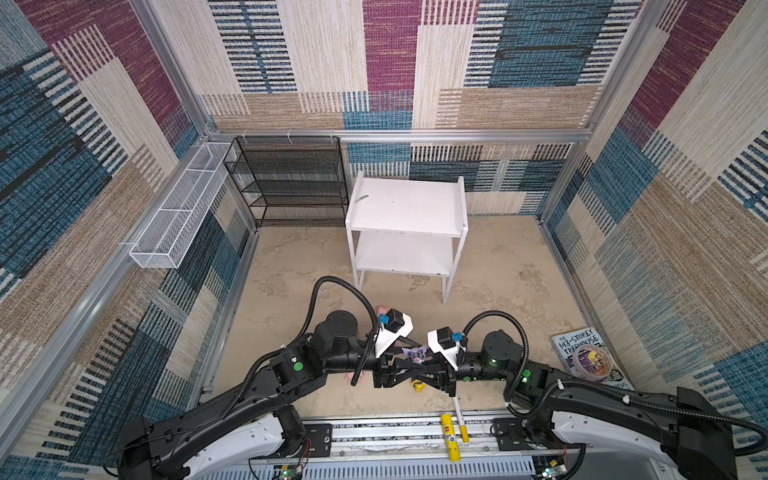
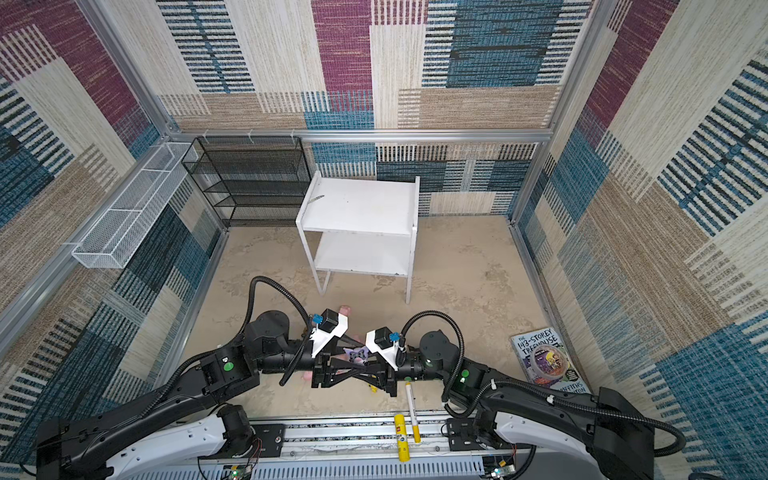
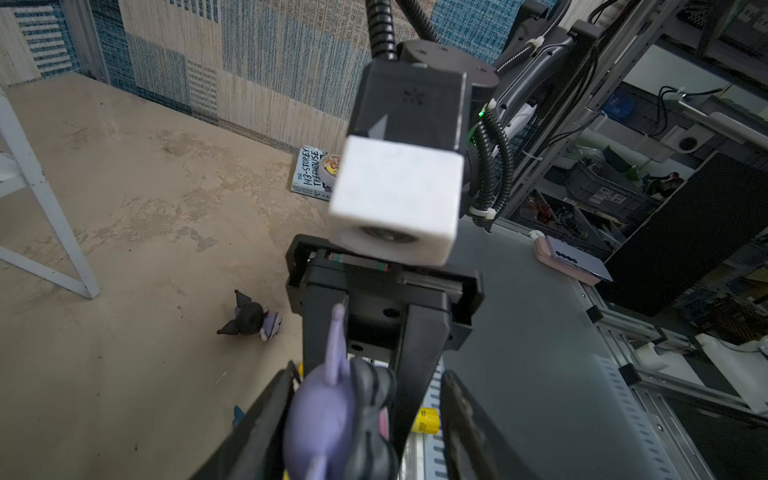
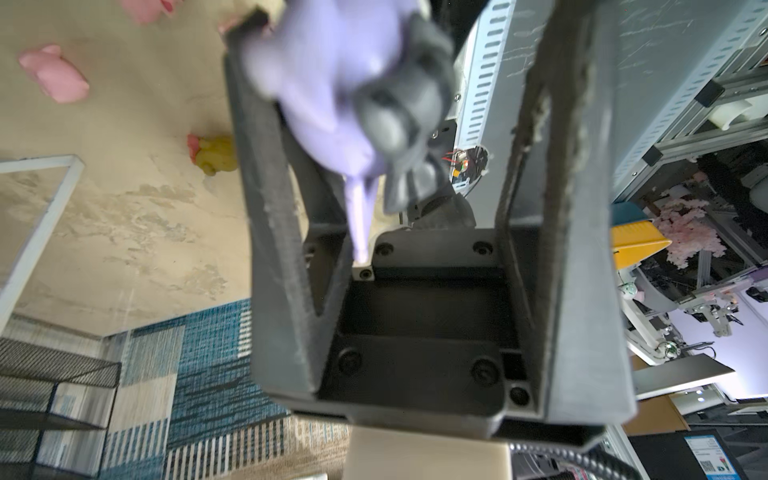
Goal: Place and organize the plastic toys onto the shelf
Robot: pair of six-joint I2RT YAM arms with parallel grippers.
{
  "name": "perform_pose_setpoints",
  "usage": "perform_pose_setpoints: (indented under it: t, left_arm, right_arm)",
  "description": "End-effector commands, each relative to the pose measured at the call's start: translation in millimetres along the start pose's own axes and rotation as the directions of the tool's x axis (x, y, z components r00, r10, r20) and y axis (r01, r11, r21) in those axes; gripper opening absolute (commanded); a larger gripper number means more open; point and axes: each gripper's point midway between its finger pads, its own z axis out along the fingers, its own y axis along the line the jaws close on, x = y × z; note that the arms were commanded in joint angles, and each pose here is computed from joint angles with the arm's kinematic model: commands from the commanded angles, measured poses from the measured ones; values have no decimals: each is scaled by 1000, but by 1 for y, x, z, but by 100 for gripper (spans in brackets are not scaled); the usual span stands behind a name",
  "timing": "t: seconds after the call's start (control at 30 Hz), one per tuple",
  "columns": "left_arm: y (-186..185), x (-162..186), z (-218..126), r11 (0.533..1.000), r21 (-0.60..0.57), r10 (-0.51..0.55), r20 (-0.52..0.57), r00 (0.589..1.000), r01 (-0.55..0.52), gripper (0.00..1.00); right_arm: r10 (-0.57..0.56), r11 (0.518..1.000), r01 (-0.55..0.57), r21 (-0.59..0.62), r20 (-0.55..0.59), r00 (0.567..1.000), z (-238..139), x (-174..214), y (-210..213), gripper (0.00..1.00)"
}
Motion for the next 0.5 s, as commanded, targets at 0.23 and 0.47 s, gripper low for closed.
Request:
perform_pose_setpoints:
  t: [0.23,0.47]
  left_arm:
    - [-7,-13,-2,999,33,28,37,999,-29,49]
    - [13,-10,-4,995,-86,59,8,998,-58,40]
  right_arm:
    - [-10,998,8,64,41,999,-3,-9,-10,11]
    - [-10,996,7,86,42,999,-4,-9,-14,11]
